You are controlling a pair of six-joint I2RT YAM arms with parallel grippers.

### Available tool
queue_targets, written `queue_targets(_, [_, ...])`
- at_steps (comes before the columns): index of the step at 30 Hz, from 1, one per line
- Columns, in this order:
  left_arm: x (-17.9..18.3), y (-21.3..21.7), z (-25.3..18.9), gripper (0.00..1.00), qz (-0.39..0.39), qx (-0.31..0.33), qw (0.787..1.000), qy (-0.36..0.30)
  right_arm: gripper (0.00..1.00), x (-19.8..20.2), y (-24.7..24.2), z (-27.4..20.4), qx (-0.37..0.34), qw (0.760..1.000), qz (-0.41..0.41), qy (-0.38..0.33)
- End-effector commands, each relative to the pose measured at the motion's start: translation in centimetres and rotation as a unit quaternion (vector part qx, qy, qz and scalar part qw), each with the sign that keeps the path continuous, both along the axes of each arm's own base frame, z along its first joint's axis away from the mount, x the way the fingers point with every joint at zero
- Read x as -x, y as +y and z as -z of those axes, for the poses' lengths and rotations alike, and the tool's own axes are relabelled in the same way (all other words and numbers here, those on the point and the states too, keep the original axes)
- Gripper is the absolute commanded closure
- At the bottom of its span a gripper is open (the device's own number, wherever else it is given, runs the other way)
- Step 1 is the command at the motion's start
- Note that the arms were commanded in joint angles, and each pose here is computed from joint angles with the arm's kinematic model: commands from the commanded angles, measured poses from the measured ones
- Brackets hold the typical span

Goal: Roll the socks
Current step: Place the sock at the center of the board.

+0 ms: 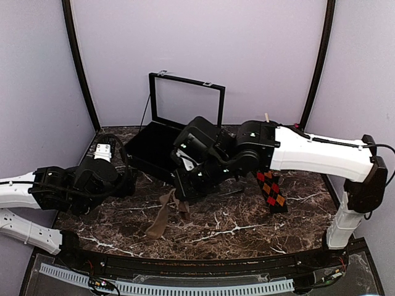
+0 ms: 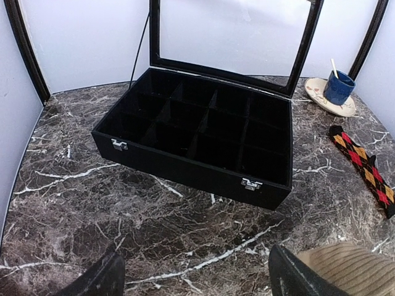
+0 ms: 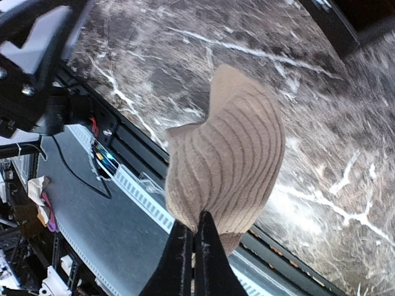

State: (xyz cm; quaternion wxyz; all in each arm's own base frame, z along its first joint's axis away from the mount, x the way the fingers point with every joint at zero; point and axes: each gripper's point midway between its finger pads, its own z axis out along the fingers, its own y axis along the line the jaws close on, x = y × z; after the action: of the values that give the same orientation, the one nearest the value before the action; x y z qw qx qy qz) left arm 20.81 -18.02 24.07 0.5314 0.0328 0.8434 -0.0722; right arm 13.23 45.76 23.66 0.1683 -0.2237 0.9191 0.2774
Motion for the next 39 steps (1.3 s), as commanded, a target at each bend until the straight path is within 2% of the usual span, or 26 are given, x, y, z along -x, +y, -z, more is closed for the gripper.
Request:
queue_targets(1, [-0.2, -2.0, 0.7, 0.18, 0.021, -0.006, 1.0, 0.007, 1.0, -0.7, -3.0, 0.6, -0.045, 0.997, 0.038, 0.053])
queue_targets(5, [0.0, -4.4, 1.8, 0.19, 0.061, -0.027, 0.998, 0.012, 1.0, -1.4, -6.9, 3.0, -0.067, 0.99, 0.08, 0.096])
queue_targets(8, [0.5, -6.7, 2.4, 0.19, 0.109, -0.05, 0.993, 0.01, 1.0, -2.0, -9.0, 4.6, -0.054, 0.988, 0.099, 0.105])
queue_targets(13, [2.9, -12.2, 5.0, 0.18, 0.25, -0.068, 0.965, 0.034, 1.0, -2.5, -10.4, 5.9, -0.021, 0.99, 0.099, 0.097])
queue_targets(19, [5.3, -15.2, 9.0, 0.17, 0.33, -0.075, 0.937, 0.082, 1.0, -2.8, -11.3, 7.2, -0.012, 0.988, 0.11, 0.105])
queue_targets(28, [5.7, -18.4, 12.4, 0.18, 0.361, -0.08, 0.923, 0.103, 1.0, -3.2, -12.6, 9.0, -0.004, 0.985, 0.125, 0.116])
queue_targets(39, [2.0, -19.6, 15.6, 0.16, 0.267, -0.12, 0.951, 0.103, 1.0, -3.6, -14.0, 9.5, -0.003, 0.983, 0.129, 0.127])
